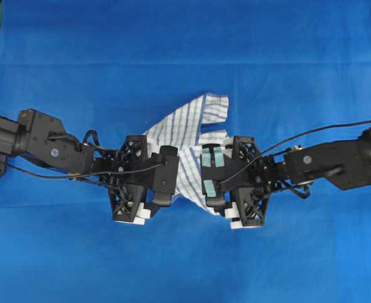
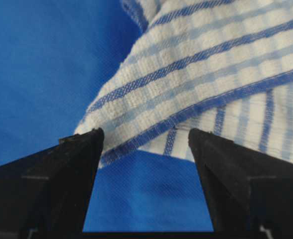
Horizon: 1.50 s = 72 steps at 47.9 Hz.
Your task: Lift the towel with both arms.
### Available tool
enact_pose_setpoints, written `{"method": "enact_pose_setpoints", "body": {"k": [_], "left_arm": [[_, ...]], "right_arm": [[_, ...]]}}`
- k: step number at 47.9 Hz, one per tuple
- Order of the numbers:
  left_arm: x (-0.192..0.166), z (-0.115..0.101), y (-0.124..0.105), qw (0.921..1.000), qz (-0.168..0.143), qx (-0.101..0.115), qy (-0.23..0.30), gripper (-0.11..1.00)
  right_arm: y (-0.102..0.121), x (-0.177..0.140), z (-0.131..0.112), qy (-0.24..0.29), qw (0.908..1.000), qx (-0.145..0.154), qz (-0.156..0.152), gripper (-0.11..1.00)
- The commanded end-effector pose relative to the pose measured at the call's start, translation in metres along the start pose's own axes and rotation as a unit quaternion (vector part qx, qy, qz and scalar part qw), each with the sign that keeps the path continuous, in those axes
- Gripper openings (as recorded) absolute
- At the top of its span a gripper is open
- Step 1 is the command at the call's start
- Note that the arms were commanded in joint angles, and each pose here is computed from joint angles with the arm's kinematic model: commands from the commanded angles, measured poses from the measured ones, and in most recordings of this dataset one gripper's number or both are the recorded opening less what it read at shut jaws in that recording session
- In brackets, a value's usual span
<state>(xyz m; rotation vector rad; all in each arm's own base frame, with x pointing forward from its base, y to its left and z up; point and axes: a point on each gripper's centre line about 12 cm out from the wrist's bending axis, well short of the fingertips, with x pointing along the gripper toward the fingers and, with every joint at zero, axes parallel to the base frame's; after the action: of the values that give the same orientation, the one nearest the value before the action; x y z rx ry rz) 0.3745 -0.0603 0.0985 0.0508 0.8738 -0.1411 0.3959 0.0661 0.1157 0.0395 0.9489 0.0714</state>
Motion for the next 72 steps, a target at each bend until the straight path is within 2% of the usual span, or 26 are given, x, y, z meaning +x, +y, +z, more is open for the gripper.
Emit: {"method": "enact_pose_setpoints", "body": {"k": [1, 15, 18, 22, 25, 27, 30, 32, 34, 35, 47, 64, 72], "left_arm": [[0.001, 0.004, -0.001, 0.9999, -0.001, -0.001, -0.011, 0.85], [0.004, 0.001, 0.001, 1.0, 0.001, -0.004, -0.008, 0.82], [0.005, 0.0, 0.001, 1.0, 0.001, -0.005, -0.005, 0.74], [0.004, -0.001, 0.002, 1.0, 0.002, -0.006, -0.002, 0.55], [0.004, -0.002, 0.002, 1.0, 0.002, -0.006, 0.001, 0.37], [0.004, -0.002, 0.002, 1.0, 0.002, -0.007, 0.001, 0.24], [0.003, -0.002, 0.004, 1.0, 0.004, -0.009, 0.002, 0.1], [0.003, -0.002, 0.006, 0.9999, 0.005, -0.011, 0.003, 0.05], [0.002, -0.002, 0.008, 0.9999, 0.007, -0.014, 0.002, 0.05], [0.002, -0.002, 0.009, 0.9999, 0.008, -0.015, 0.003, 0.05], [-0.021, 0.018, 0.014, 0.9997, 0.011, -0.018, -0.007, 0.05], [-0.097, 0.068, 0.023, 0.999, 0.018, -0.023, -0.033, 0.05], [-0.152, 0.1, 0.025, 0.9963, 0.022, -0.023, -0.08, 0.05]], "right_arm": [[0.003, 0.0, 0.006, -0.017, 0.9998, 0.005, 0.006, 0.68], [0.002, 0.012, 0.0, -0.009, 0.9999, 0.007, 0.005, 0.68], [0.002, 0.012, 0.0, -0.011, 0.9999, 0.005, 0.006, 0.68], [0.002, 0.012, 0.001, -0.014, 0.9999, 0.005, 0.006, 0.64], [0.001, 0.012, 0.001, -0.015, 0.9998, 0.006, 0.005, 0.54], [0.0, 0.012, 0.0, -0.014, 0.9999, 0.006, 0.005, 0.43], [0.0, 0.012, 0.001, -0.015, 0.9999, 0.005, 0.005, 0.23], [0.0, 0.012, 0.001, -0.015, 0.9999, 0.002, 0.004, 0.1], [0.0, 0.012, 0.001, -0.015, 0.9999, 0.0, 0.004, 0.01], [-0.001, 0.012, 0.002, -0.016, 0.9999, 0.001, 0.004, 0.0], [0.0, -0.004, 0.016, -0.035, 0.9994, 0.0, 0.005, 0.01], [-0.012, -0.095, 0.064, -0.092, 0.9957, 0.003, -0.015, 0.01], [-0.017, -0.142, 0.081, -0.108, 0.9937, 0.005, -0.027, 0.01]]}}
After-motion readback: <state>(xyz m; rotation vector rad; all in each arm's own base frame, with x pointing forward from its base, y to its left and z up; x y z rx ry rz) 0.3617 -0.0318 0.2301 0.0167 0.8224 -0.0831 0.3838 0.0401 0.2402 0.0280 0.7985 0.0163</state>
